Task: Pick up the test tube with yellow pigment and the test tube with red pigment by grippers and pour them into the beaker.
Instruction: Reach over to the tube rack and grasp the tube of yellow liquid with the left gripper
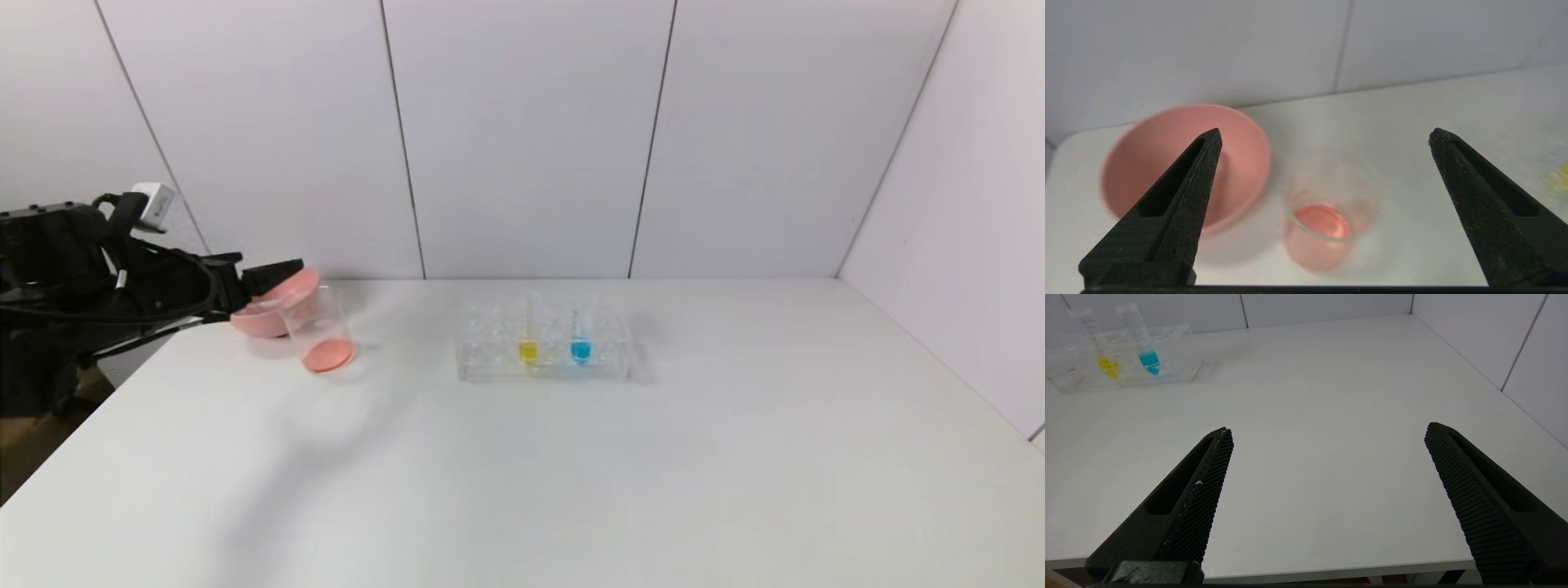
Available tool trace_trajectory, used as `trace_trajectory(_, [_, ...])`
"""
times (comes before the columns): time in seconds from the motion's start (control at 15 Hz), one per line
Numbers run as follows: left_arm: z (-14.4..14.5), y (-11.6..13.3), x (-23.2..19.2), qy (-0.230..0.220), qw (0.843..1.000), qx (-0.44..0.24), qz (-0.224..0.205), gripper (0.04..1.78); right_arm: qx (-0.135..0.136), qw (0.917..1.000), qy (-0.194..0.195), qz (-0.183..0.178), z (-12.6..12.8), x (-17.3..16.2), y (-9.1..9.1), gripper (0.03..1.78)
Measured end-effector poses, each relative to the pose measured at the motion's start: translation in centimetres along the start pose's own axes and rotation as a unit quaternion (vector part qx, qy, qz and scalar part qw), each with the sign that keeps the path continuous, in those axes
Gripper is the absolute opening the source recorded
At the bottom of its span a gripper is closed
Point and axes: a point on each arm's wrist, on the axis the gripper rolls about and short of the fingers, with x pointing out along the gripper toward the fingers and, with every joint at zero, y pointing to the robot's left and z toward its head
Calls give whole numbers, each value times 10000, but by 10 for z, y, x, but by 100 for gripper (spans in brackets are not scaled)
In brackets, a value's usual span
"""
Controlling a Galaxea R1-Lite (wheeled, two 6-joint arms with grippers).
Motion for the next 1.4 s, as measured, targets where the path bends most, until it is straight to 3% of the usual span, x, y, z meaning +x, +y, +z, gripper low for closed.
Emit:
trace_trajectory(0.2, [-6, -62, -21, 169, 9916, 35, -1281, 176, 0, 10000, 2, 1, 0, 0, 0, 171])
trace_trajectory(0.33, [-10, -105, -26, 233, 9866, 104, -1614, 176, 0, 10000, 2, -2, 0, 0, 0, 171])
trace_trajectory(0.47, [-15, -143, -25, 307, 9861, 135, -1628, 176, 0, 10000, 2, 0, 0, 0, 0, 171])
trace_trajectory(0.67, [-26, -196, -16, 329, 9927, -32, -1159, 176, 0, 10000, 0, 0, 0, 0, 0, 171])
trace_trajectory(0.87, [-39, -237, 6, 69, 9993, -171, -324, 176, 0, 10000, 0, 0, 0, 0, 0, 171])
trace_trajectory(1.2, [-61, -286, 51, -164, 9937, -149, 1101, 176, -2, 10000, 0, 0, 0, 0, 0, 171])
trace_trajectory(1.4, [-74, -304, 68, -209, 9883, -123, 1506, 176, 0, 10000, 0, 0, 0, 0, 0, 171])
